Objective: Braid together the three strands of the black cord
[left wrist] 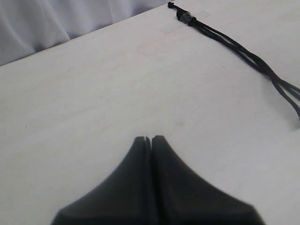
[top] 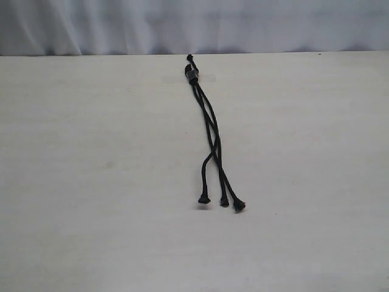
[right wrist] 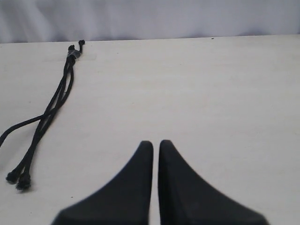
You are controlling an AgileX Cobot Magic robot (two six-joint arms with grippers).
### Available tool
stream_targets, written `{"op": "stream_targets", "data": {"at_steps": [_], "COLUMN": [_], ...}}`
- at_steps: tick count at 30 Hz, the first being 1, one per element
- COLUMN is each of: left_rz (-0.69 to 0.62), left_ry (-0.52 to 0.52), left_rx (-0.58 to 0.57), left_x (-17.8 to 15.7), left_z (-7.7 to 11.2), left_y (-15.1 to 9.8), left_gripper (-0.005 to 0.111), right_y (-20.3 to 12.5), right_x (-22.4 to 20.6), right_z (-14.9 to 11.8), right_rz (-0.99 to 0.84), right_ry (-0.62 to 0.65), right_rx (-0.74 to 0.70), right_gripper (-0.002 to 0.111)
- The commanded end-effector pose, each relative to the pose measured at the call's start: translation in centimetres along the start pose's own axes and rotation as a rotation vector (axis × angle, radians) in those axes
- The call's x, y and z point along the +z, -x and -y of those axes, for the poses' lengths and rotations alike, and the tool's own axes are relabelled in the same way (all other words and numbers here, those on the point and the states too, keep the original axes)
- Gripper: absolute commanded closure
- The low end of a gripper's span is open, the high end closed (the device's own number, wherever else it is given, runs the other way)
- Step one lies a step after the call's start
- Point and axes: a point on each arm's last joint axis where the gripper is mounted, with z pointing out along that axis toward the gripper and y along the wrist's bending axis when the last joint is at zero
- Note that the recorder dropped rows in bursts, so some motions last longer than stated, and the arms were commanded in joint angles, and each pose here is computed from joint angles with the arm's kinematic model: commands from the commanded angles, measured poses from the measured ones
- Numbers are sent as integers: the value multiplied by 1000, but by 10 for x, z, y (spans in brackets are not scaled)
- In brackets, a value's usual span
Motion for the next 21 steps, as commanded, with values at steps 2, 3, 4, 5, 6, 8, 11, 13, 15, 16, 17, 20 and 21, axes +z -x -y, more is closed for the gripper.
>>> {"op": "stream_targets", "data": {"at_steps": [2, 3, 4, 5, 6, 8, 11, 13, 15, 16, 17, 20, 21], "left_rz": [6, 8, 8, 8, 8, 8, 8, 8, 8, 8, 8, 8, 8], "left_ry": [4, 4, 4, 4, 4, 4, 4, 4, 4, 4, 4, 4, 4], "left_rx": [2, 2, 2, 2, 2, 2, 2, 2, 2, 2, 2, 2, 2], "left_x": [0, 0, 0, 0, 0, 0, 0, 0, 0, 0, 0, 0, 0], "left_z": [0, 0, 0, 0, 0, 0, 0, 0, 0, 0, 0, 0, 0], "left_y": [0, 0, 0, 0, 0, 0, 0, 0, 0, 0, 0, 0, 0], "left_gripper": [107, 107, 107, 107, 107, 107, 107, 107, 107, 107, 107, 107, 107], "right_y": [3, 3, 3, 3, 3, 3, 3, 3, 3, 3, 3, 3, 3], "right_x": [0, 0, 0, 0, 0, 0, 0, 0, 0, 0, 0, 0, 0], "right_z": [0, 0, 1, 1, 1, 1, 1, 1, 1, 1, 1, 1, 1], "right_rz": [43, 43, 43, 43, 43, 40, 40, 40, 40, 40, 40, 44, 44], "right_ry": [-8, -8, -9, -11, -12, -14, -14, -15, -14, -12, -12, -12, -12], "right_rx": [-44, -58, -72, -94, -114, -132, -135, -141, -139, -134, -134, -134, -134], "right_gripper": [104, 104, 104, 104, 104, 104, 104, 104, 104, 104, 104, 104, 104]}}
